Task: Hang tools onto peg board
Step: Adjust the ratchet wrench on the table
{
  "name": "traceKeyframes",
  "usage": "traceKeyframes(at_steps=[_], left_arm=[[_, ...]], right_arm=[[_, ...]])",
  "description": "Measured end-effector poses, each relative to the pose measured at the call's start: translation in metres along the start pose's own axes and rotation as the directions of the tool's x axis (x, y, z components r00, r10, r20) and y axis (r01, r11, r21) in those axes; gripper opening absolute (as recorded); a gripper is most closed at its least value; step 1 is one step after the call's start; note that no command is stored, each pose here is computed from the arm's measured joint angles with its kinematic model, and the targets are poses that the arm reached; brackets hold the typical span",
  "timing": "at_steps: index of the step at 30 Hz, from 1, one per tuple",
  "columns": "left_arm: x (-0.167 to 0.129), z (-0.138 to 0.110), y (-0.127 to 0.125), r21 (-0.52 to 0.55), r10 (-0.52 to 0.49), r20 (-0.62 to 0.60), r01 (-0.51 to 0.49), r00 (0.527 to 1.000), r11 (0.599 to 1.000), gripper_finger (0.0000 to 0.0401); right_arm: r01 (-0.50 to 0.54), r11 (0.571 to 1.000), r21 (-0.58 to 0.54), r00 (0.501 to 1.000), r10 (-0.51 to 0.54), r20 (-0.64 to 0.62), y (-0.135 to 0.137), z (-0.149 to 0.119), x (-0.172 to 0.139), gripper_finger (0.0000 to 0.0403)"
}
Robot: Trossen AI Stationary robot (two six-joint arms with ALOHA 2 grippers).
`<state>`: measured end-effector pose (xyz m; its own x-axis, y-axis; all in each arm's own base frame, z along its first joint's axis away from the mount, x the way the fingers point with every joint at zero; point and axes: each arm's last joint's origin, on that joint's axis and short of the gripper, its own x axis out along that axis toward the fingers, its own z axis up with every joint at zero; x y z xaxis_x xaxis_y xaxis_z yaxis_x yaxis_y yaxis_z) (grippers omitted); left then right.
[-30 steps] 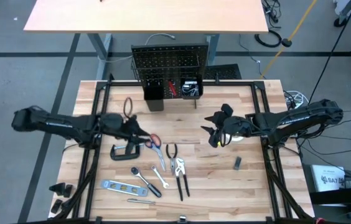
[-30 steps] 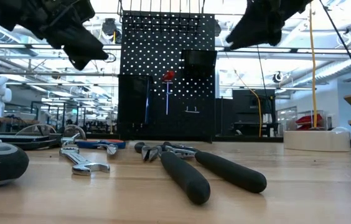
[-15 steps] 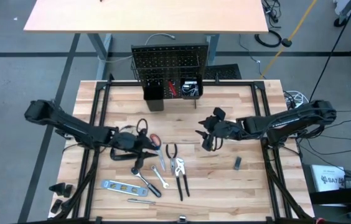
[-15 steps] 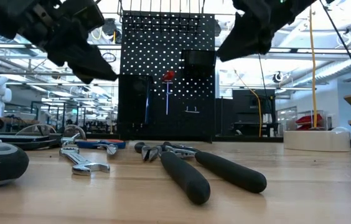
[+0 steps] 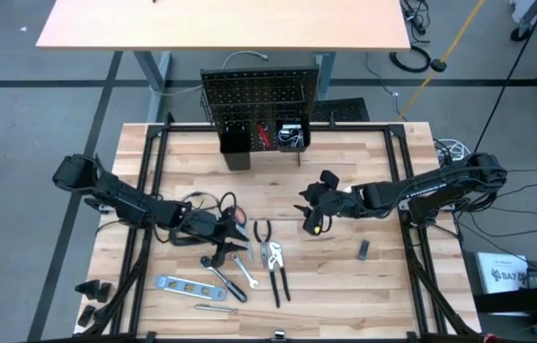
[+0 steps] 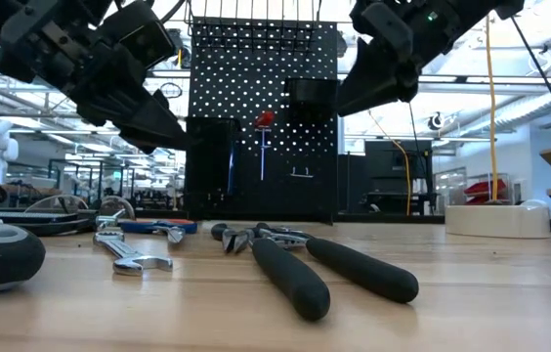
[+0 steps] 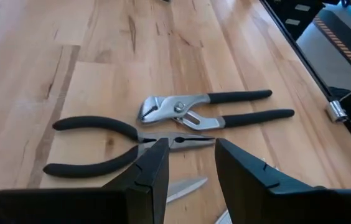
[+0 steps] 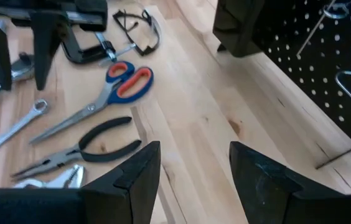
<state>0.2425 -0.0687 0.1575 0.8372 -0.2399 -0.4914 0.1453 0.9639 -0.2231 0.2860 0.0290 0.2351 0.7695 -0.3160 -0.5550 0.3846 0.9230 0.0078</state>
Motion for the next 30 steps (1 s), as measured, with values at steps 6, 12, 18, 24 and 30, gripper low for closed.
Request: traceKeyframes(at_steps=[6, 12, 18, 24, 30], left_arm=[[0.0, 0.0, -0.006, 0.007, -0.071, -0.017, 0.072, 0.997, 0.997, 0.0123], [-0.003, 0.017, -0.049, 0.047, -0.209, -0.213, 0.224, 0.954, 0.974, 0.0123], [-0.016, 0.018, -0.068, 0.113, -0.069, -0.458, 0.135, 0.886, 0.984, 0.0123], [-0.013, 0.005, -0.071, 0.179, -0.038, -0.538, 0.158, 0.842, 0.971, 0.0123], [-0.001, -0.011, -0.073, 0.266, -0.012, -0.608, 0.218, 0.794, 0.939, 0.0123]], right_arm=[[-0.002, 1.0, 0.002, 1.0, 0.002, 0.005, 0.0, 0.001, 0.0, 0.0185], [-0.002, 1.0, -0.017, 1.0, 0.002, 0.004, 0.0, 0.0, 0.0, 0.0185], [-0.002, 1.0, -0.03, 1.0, 0.002, 0.004, 0.0, 0.0, 0.0, 0.0185], [-0.002, 1.0, -0.03, 1.0, 0.002, 0.004, 0.0, 0.0, 0.0, 0.0185], [-0.002, 1.0, -0.03, 1.0, 0.002, 0.003, 0.0, 0.0, 0.0, 0.0185]])
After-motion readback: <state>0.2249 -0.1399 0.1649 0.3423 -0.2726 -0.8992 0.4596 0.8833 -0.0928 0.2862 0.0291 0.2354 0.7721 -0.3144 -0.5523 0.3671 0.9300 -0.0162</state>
